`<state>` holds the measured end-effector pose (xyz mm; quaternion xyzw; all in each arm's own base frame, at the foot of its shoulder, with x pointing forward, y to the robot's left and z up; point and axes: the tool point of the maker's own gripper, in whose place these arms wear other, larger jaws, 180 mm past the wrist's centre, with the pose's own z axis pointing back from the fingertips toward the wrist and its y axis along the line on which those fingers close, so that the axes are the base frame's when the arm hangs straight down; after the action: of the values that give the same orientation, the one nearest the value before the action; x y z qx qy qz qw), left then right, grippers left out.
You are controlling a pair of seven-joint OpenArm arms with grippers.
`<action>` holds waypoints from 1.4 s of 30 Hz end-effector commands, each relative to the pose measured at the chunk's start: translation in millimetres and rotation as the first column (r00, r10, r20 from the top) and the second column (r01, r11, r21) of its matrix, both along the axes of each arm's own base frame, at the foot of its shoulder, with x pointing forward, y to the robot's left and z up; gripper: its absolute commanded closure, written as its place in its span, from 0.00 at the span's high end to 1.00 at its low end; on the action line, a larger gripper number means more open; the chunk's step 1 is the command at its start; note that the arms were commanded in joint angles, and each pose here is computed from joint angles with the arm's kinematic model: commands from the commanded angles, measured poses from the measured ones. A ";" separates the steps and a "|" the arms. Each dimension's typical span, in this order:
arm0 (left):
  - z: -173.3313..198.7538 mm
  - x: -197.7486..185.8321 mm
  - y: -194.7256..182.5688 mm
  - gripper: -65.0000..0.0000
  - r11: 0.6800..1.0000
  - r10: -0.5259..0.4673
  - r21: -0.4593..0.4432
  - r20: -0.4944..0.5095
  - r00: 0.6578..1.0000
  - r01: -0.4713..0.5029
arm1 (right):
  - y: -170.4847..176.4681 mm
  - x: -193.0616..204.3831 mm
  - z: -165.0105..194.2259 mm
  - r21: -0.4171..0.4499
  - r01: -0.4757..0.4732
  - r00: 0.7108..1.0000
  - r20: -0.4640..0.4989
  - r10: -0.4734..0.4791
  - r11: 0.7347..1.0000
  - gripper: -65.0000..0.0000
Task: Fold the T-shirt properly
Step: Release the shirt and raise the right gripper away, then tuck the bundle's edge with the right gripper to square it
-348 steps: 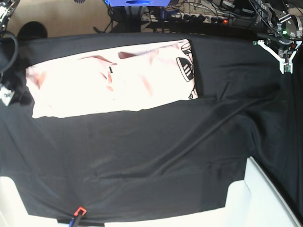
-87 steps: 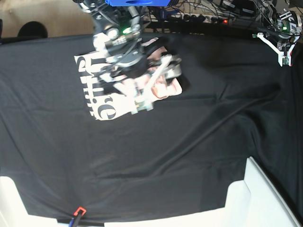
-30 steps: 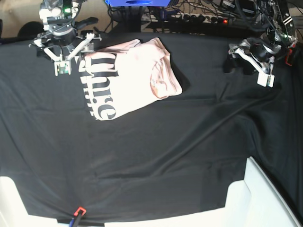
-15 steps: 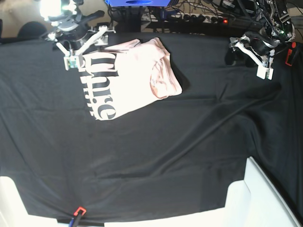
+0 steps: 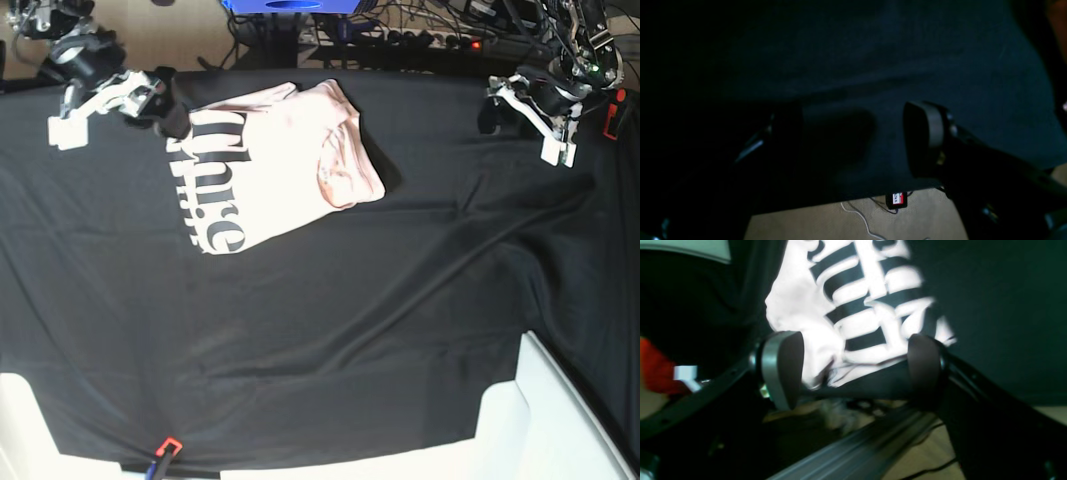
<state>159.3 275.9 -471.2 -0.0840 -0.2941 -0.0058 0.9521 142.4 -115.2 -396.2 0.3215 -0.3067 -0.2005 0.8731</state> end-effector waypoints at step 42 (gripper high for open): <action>29.6 -0.6 62.8 0.67 0.990 0.100 0.096 0.070 0.993 -0.107 | 40.6 -0.1 -49.9 0.206 -0.071 0.995 -0.048 0.082 0.976 0.70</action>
<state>152.2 330.9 -452.2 -0.0278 -0.3118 0.0333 0.9492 135.5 -73.0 -453.4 0.4087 -0.2299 -0.2087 0.8582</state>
